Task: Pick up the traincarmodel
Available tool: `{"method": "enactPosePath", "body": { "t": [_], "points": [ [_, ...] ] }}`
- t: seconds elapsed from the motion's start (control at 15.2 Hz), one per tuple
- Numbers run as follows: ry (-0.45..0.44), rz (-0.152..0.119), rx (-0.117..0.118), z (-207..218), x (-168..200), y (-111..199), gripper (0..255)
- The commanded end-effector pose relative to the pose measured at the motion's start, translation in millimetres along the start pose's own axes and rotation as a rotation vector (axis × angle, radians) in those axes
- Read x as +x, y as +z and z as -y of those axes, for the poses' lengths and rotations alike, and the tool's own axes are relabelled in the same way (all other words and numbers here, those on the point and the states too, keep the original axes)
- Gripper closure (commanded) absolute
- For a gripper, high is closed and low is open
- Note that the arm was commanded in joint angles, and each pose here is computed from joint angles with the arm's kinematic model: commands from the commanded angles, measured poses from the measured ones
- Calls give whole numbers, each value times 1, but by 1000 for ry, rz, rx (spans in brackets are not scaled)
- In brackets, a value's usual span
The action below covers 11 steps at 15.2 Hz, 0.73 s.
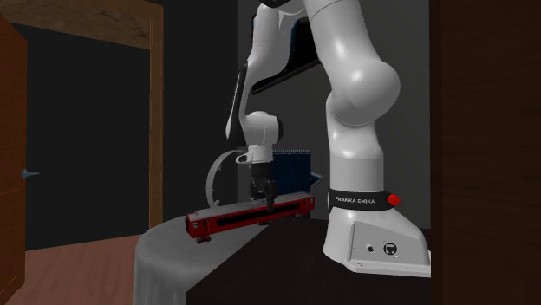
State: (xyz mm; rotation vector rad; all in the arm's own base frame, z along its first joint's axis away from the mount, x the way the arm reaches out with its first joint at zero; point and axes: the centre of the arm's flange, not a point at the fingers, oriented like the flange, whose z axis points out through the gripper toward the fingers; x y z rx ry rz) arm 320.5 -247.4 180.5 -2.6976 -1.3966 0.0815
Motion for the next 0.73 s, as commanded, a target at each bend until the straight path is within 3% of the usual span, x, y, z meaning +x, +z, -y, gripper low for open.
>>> {"method": "enactPosePath", "body": {
  "t": [0.0, 0.66],
  "points": [
    [0, 1, -1, 0, 0, -12, 255],
    [0, 1, -1, 5, 0, -55, 255]
  ]
}}
